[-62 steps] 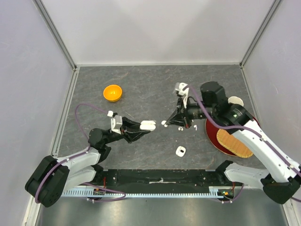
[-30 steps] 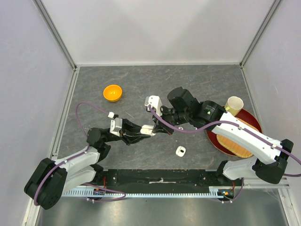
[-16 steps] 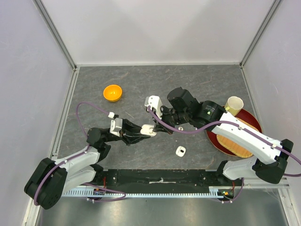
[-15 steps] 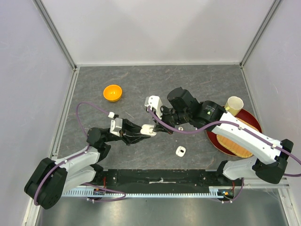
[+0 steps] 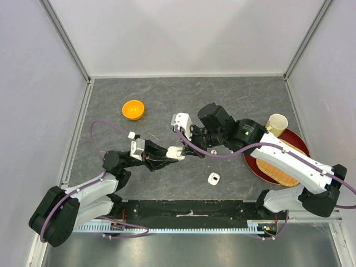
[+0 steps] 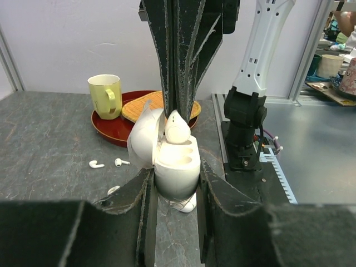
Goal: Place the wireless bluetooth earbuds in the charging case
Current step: Place the earbud in the charging case.
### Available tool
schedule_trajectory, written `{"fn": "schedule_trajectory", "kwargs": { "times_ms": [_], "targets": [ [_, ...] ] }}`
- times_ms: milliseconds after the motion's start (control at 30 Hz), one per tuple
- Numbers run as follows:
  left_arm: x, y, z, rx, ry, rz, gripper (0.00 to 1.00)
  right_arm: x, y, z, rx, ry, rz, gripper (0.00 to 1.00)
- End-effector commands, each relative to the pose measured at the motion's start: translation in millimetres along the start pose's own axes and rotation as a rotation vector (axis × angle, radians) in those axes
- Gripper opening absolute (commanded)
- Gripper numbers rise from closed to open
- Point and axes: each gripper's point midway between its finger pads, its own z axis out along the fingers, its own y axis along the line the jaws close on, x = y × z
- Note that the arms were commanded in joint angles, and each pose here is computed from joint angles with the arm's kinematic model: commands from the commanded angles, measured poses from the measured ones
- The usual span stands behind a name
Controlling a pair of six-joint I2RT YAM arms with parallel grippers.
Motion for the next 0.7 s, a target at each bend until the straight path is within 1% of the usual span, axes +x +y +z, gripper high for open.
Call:
{"fn": "schedule_trajectory", "kwargs": {
  "times_ms": [0, 267, 567, 667],
  "targets": [
    [-28.7, -1.0, 6.0, 0.015, -0.081, 0.083, 0.02, -7.0, 0.5, 2.7, -0.002, -0.024, -0.028, 0.00],
    [-30.0, 2.2, 6.0, -0.005, -0.090, 0.081, 0.02, -5.1, 5.4, 7.8, -0.016, -0.009, -0.030, 0.00],
    [-32.4, 6.2, 5.2, -0.034, -0.105, 0.086, 0.02, 5.8, 9.2, 16.0, -0.013, 0.050, -0.025, 0.00],
    [-33.4, 6.7, 4.8, -0.040, -0.110, 0.092, 0.02, 6.1, 11.3, 16.3, -0.017, 0.052, -0.027, 0.00]
  ]
}}
